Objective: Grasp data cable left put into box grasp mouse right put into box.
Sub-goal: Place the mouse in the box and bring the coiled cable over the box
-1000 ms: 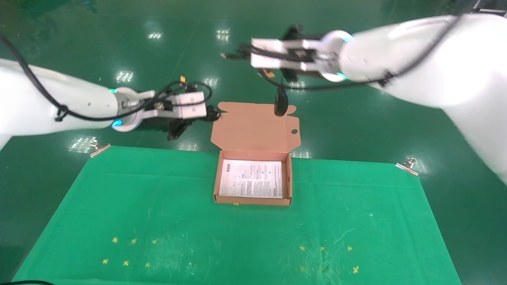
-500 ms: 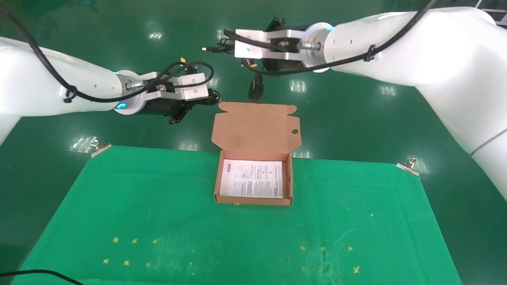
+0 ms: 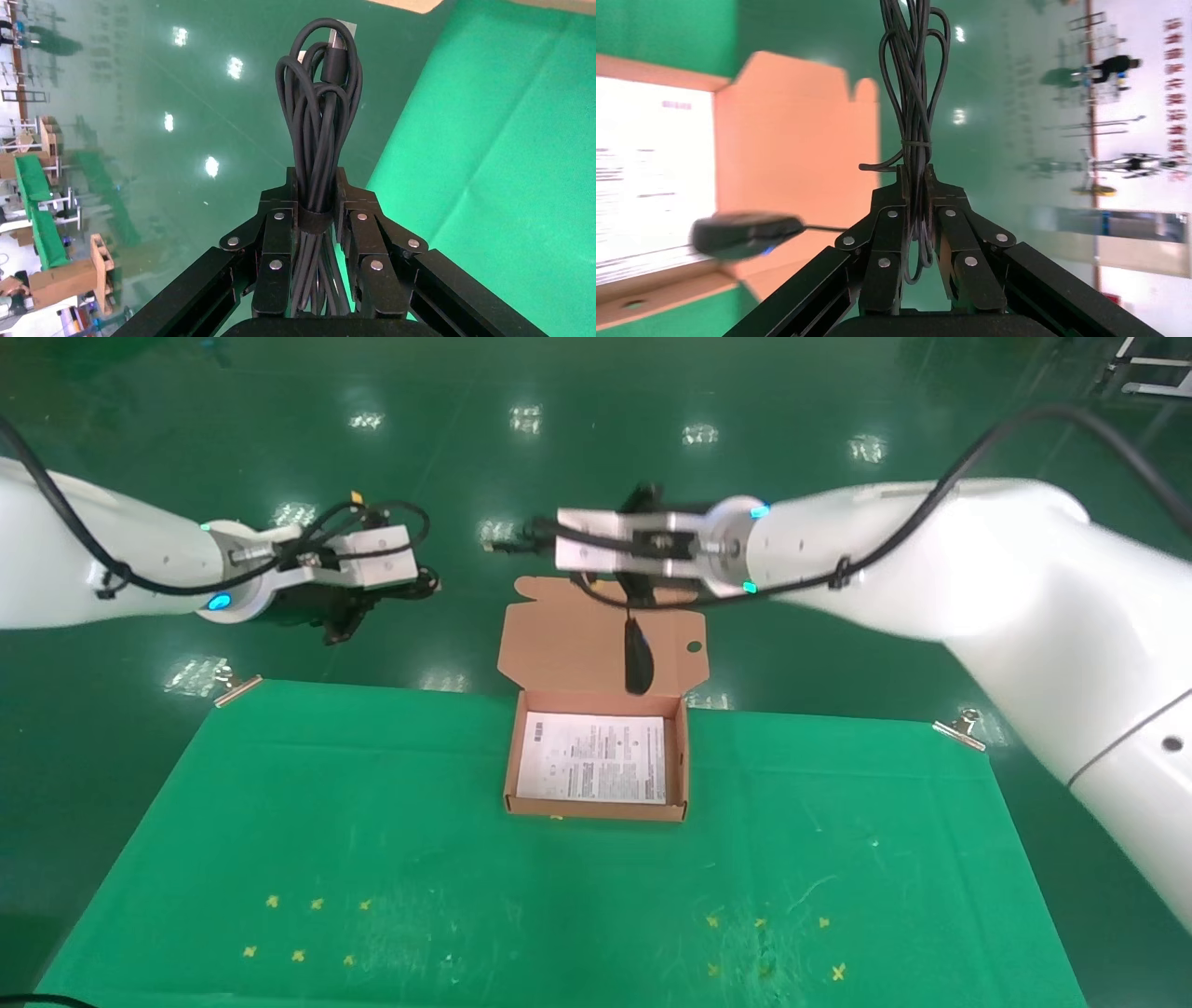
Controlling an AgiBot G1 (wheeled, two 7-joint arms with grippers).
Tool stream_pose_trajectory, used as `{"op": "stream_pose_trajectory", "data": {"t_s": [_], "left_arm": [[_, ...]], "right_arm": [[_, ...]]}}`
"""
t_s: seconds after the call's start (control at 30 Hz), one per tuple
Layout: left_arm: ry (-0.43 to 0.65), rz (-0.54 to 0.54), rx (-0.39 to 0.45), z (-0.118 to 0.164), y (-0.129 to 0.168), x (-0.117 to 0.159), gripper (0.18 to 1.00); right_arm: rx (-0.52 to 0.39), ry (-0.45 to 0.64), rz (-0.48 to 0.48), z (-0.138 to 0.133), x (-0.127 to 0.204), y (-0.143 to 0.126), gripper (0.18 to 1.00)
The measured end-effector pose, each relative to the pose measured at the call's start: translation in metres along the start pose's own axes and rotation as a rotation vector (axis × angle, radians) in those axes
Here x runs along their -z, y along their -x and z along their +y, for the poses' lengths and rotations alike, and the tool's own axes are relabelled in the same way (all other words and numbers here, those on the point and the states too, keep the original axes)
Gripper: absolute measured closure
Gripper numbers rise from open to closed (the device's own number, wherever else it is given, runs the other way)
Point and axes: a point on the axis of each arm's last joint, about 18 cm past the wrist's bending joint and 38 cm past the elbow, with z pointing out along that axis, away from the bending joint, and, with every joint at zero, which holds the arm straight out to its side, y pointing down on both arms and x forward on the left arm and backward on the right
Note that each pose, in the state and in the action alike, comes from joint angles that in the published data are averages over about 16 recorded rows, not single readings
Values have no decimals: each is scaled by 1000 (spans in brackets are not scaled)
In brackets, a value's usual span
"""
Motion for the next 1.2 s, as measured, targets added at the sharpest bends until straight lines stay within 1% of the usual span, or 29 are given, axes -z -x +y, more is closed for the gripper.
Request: {"op": "stream_pose_trajectory", "data": {"t_s": [0.27, 0.8, 0.97, 1.2], "left_arm": [[19, 1, -1, 4, -3, 0, 912], [21, -1, 0, 4, -4, 1, 912], [21, -1, 0, 4, -4, 1, 912], [21, -1, 0, 4, -4, 1, 912]], "right_arm": [[-21, -12, -53, 0, -10, 29, 969], [-46, -72, -112, -14, -22, 68, 969], [-89, -70, -141, -10, -25, 83, 969], [-205, -25, -187, 11, -30, 109, 969]]}}
